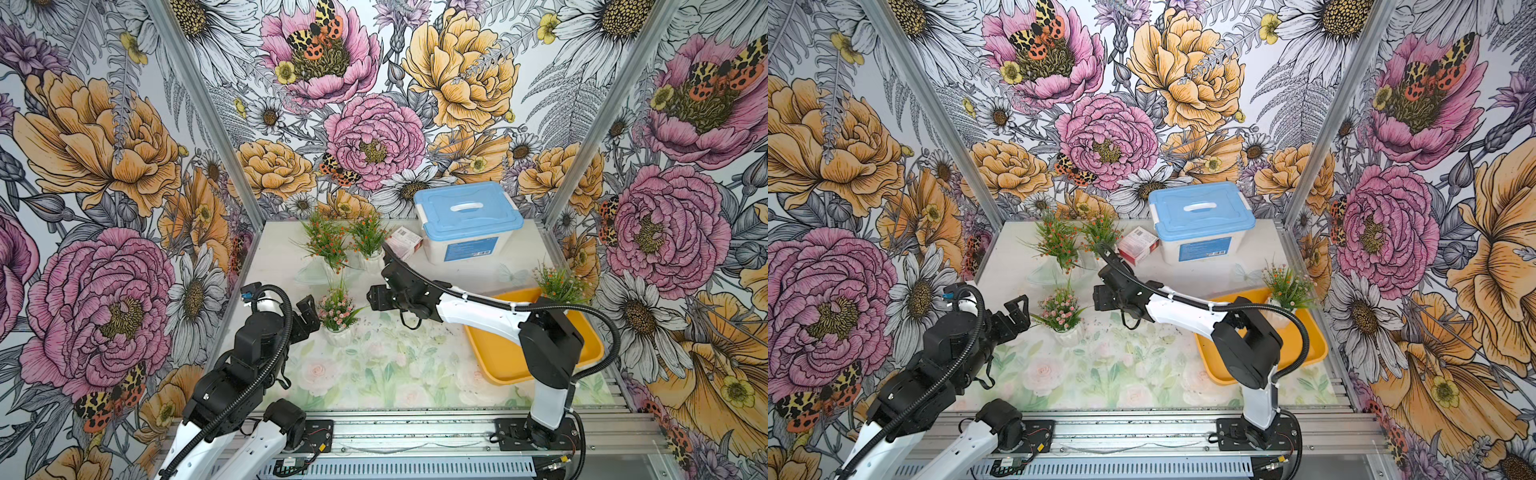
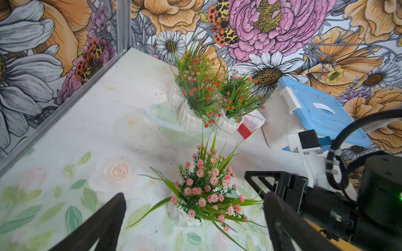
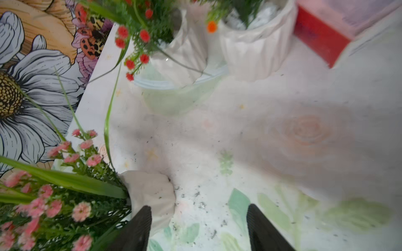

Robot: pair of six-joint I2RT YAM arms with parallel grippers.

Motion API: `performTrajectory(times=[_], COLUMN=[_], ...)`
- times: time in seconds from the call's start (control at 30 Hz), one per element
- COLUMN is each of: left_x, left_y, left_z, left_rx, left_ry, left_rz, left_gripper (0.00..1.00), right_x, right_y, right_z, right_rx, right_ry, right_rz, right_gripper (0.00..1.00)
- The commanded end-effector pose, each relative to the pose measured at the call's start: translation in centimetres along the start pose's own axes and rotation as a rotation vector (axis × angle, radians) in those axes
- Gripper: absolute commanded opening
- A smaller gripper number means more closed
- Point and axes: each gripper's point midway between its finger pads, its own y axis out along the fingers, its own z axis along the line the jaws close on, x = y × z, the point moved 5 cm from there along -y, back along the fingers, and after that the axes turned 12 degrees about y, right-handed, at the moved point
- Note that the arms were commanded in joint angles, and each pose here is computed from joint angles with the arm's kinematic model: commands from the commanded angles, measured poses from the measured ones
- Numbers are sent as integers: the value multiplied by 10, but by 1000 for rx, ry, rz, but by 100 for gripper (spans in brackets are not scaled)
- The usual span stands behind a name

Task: Put the potted gypsophila into the storage box
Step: Pick up the baby's breath potted plant from the center of the board.

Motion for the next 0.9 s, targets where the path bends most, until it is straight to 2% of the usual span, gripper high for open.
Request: performTrajectory(times=[0.0,0.2,0.6,0.87], left_x=[-8,-10,-17,-9], left_y=[-2,-8,-17,-20], left_z=[3,7,14,16], left_rx=[-15,-24,-26,2], left_ry=[-26,-37,-29,17], left_rz=[31,24,30,5], left_gripper=[99,99,99,99], right_x=[0,-14,-49,-64], right_y=[11,31,45,51], right_z=[15,27,48,42], right_rx=[34,40,45,-64], right_ry=[0,-24,-65,-106], right_rz=[3,38,75,32], right_gripper=[68,64,54,44])
